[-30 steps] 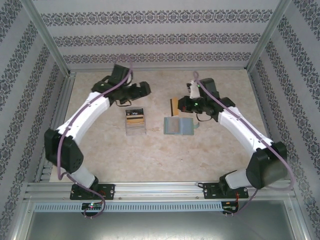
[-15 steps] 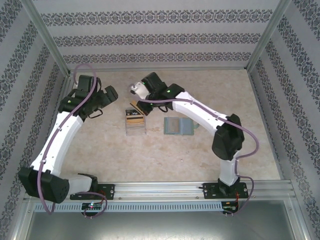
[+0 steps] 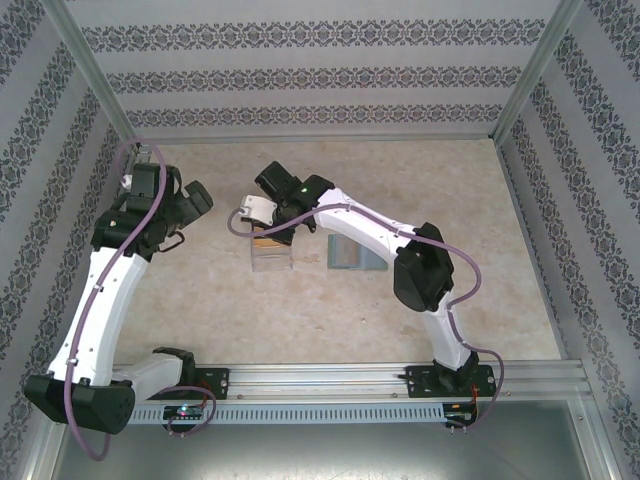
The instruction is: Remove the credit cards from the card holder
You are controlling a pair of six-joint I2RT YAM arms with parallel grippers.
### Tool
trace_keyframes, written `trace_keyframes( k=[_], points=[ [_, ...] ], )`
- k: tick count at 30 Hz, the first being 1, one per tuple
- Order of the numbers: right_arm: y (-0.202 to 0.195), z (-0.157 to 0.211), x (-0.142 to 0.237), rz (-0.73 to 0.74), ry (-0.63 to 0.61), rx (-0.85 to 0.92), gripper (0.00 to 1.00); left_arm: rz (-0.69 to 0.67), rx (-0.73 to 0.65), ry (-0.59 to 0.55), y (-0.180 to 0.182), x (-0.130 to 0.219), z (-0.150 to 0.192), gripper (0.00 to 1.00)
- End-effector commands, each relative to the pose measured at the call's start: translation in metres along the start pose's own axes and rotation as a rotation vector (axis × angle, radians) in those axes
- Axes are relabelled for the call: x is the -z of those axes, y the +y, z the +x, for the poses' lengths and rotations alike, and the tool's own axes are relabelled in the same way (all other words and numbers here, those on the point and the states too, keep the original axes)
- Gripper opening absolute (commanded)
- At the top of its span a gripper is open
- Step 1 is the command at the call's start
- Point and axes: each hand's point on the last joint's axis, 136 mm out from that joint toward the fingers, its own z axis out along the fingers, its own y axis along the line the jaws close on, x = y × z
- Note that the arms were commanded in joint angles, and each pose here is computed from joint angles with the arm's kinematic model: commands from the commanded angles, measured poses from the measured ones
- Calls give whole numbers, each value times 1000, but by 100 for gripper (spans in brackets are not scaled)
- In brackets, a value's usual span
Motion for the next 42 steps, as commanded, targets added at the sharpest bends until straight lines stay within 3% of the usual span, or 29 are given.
trace_keyframes(
  k=[1,26,35,42],
  points=[
    [1,7,-10,25,49,84,0,-54,-5,26,17,0,9,100],
    [2,11,-50,53,95,131,0,-29,-1,73,13,-11,21,100],
    [-4,13,-52,120,120,115,21,-20,0,83,11,-14,23,100],
    [-10,16,-52,164,136,107,24,-13,-6,86,10,-15,24,100]
  ],
)
